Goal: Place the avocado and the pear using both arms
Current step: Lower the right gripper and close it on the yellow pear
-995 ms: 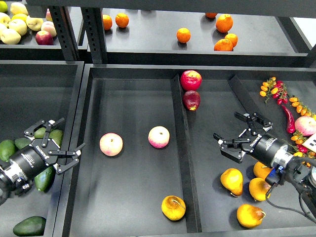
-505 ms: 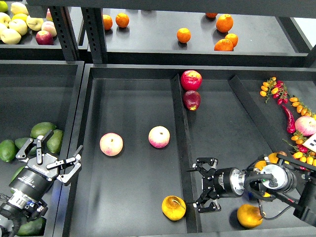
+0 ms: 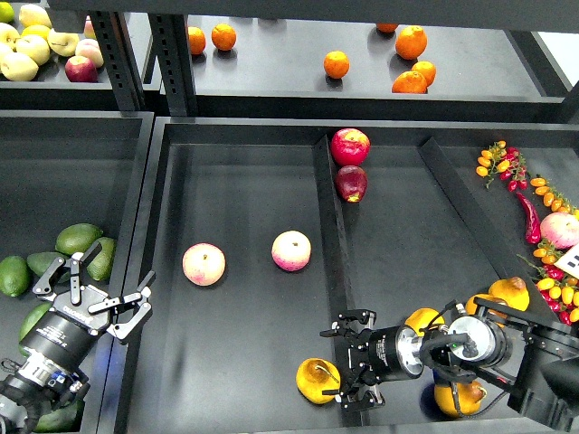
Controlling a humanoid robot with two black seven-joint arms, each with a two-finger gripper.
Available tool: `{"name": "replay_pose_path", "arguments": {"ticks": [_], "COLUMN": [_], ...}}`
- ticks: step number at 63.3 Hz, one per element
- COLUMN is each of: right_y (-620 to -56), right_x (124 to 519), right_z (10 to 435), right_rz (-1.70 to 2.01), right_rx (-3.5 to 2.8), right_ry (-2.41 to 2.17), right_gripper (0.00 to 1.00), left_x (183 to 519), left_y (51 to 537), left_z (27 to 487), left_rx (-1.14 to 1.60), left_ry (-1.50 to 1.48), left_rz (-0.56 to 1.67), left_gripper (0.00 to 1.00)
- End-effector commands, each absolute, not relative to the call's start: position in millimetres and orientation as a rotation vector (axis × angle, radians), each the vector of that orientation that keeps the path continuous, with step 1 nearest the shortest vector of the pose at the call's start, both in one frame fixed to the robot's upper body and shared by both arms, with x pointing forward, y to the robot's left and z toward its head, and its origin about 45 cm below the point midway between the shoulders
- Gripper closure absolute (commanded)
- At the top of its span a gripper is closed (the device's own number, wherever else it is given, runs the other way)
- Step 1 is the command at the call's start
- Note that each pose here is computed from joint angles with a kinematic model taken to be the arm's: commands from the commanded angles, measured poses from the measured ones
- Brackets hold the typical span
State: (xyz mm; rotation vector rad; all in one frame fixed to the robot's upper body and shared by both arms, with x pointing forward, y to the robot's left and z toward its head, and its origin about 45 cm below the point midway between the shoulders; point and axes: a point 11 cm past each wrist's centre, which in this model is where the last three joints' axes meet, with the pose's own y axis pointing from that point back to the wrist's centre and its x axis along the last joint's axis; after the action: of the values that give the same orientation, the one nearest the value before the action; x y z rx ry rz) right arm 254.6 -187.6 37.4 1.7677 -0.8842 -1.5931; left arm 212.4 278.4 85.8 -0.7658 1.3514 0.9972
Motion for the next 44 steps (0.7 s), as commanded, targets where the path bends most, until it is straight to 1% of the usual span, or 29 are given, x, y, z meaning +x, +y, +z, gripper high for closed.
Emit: {"name": "replay_pose_path", "arguments": {"ticks": [1,44], "right_y": [-183.1,-176.5], "right_x": [253.9,250.7], "right_z": [33.2,14.9], "right_rz": [-1.6,-1.541], "right_rx": [1.762,1.736], "right_ry": [-0.884,-0.892], "right_gripper": [0.0,0.01], "left_x": [212.2,211.1], "left_y": [278.4,278.0], "left_z": [85.7,83.2], "left_rx": [-0.765,-0.761], "left_ry": [1.351,1.359], "left_rz": [0.998,1.001], "left_gripper": [0.01,0.01]}}
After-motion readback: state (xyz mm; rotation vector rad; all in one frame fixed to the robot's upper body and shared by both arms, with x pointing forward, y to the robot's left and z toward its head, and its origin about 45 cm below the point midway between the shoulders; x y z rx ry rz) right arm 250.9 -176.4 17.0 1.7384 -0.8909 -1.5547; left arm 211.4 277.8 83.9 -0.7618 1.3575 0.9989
